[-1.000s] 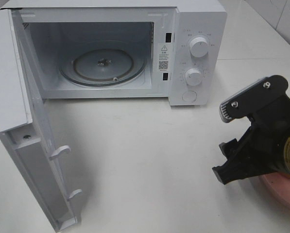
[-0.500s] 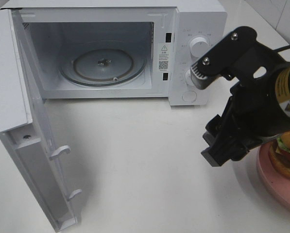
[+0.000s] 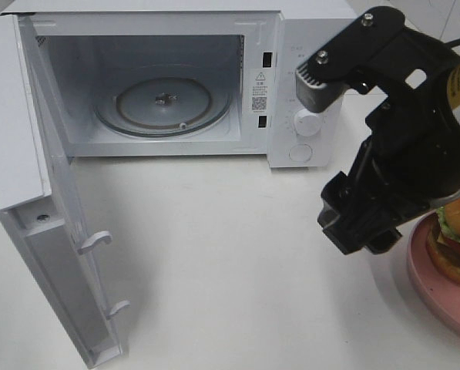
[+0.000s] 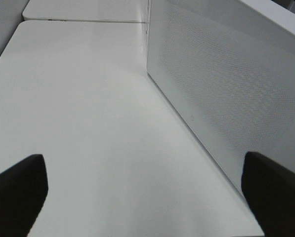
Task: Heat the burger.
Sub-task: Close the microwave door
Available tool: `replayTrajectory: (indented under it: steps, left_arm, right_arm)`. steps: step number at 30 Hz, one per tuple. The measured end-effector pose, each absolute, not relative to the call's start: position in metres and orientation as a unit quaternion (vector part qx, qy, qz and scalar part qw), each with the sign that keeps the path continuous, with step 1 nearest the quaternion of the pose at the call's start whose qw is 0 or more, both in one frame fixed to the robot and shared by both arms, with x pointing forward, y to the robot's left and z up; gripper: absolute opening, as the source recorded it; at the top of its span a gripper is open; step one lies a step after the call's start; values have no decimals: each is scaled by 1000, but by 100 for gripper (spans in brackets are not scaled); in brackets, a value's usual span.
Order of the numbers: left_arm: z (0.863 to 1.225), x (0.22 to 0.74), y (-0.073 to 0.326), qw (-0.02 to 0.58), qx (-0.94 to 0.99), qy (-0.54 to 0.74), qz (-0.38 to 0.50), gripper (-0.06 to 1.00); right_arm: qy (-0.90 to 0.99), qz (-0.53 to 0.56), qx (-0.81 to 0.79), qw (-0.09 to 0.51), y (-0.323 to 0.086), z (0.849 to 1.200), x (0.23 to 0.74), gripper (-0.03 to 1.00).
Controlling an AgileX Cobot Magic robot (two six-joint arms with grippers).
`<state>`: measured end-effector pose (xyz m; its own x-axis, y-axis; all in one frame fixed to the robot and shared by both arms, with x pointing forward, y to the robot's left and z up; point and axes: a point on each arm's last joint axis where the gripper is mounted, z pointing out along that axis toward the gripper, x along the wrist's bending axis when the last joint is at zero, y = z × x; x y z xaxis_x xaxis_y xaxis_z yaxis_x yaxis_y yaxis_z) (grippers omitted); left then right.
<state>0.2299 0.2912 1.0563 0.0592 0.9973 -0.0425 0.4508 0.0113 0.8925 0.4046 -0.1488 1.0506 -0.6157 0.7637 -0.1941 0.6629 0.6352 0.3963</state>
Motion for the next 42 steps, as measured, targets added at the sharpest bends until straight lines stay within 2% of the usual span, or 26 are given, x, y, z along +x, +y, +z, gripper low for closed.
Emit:
replayTrajectory:
  steps: [8, 14, 18, 25, 31, 42]
  left_arm:
    - [1056, 230, 291, 394, 612, 592, 347, 99]
    - [1056, 230, 291, 394, 612, 592, 347, 99]
    - [1056, 230, 291, 394, 612, 592, 347, 99]
    - [1056, 230, 291, 394, 612, 592, 347, 99]
    - [1056, 230, 291, 394, 612, 592, 347, 99]
    - [1056, 230, 291, 394, 612, 592, 347, 99]
  right_arm:
    - [865, 162, 445, 163, -170, 1067, 398, 77]
    - [831, 197, 495, 159, -201, 1086, 392, 77]
    - [798, 227, 528, 182, -231, 1093, 374, 77]
    - [756, 241, 574, 202, -264, 1086, 343, 77]
    - [700, 272, 610, 251, -292, 1080, 299, 77]
    - [647, 329, 619, 301, -301, 1054, 247, 77]
